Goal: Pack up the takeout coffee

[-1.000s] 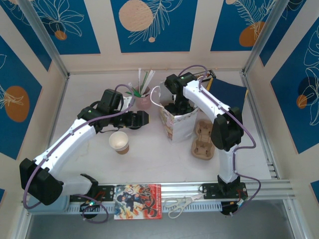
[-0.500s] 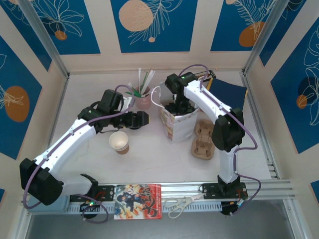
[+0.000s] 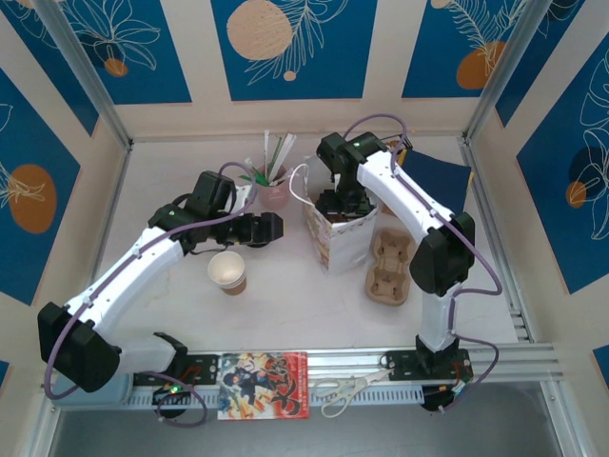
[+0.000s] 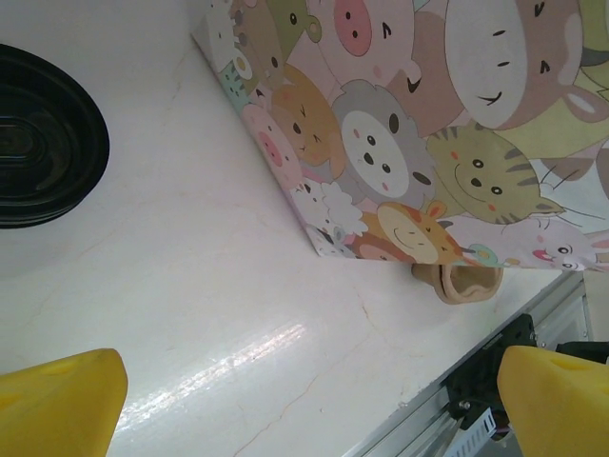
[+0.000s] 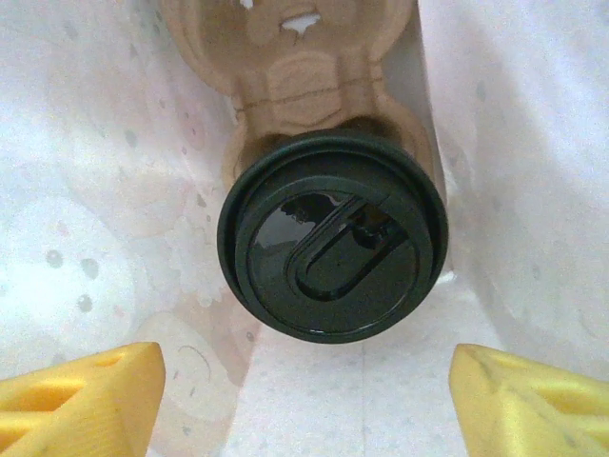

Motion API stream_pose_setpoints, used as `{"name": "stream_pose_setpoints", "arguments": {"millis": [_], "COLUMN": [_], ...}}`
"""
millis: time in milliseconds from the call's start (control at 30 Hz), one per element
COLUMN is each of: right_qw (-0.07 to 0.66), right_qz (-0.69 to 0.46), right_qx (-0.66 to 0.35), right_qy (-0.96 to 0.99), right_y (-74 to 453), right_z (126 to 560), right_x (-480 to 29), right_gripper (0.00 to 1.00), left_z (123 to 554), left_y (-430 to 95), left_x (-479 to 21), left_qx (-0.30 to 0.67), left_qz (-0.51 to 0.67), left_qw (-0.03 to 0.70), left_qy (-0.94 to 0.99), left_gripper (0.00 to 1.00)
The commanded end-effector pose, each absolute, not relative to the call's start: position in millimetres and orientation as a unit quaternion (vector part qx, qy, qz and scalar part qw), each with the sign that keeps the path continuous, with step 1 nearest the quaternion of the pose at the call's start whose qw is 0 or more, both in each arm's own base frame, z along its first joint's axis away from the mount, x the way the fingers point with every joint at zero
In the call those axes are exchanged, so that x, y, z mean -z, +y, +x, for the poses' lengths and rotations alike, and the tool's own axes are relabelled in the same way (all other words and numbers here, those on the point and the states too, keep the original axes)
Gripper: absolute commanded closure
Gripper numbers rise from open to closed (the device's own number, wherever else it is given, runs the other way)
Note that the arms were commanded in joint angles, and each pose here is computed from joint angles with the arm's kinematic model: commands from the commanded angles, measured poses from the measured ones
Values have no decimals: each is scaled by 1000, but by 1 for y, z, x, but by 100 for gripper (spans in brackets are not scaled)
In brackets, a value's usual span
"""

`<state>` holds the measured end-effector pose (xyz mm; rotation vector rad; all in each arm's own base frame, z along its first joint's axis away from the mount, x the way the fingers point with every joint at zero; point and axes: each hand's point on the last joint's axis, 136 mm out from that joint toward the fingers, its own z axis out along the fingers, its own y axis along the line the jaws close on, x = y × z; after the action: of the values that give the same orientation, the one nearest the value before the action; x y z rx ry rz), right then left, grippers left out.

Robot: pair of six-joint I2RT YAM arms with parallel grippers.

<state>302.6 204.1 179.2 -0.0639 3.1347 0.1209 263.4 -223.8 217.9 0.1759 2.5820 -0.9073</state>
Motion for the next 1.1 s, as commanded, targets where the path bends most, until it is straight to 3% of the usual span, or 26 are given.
{"name": "stream_pose_setpoints", "arguments": {"millis": [0,300,533,767,967,1067], "right_qw": [31,80,124,168,213,234], "right_qz": [-23,-48,-62,-83,-102,-109], "right_qx": [-50,-79,-104,-140,-169,-182], "right_qy": [998,992,985,972,957,949], "right_y": [205,218,223,227,228,228], "right_z": [299,303,303,301,298,296], "right_x": [-205,-236,-263,-294,-319,-332], "right_gripper": [28,53,56,55,55,52], "left_z": [272,297,338,382,405,410], "left_y": [-217,-199,-190,-180,-176,-170], "left_x": [-224,-232,-255,-271,-275,-269], "left_qx": [306,249,218,183,153,134], "left_qz": [52,33,11,-12,-9,-14], "left_qw": [208,243,284,323,340,337], "left_qy": [927,937,933,929,928,932], "left_gripper": [0,0,8,23,54,56]}}
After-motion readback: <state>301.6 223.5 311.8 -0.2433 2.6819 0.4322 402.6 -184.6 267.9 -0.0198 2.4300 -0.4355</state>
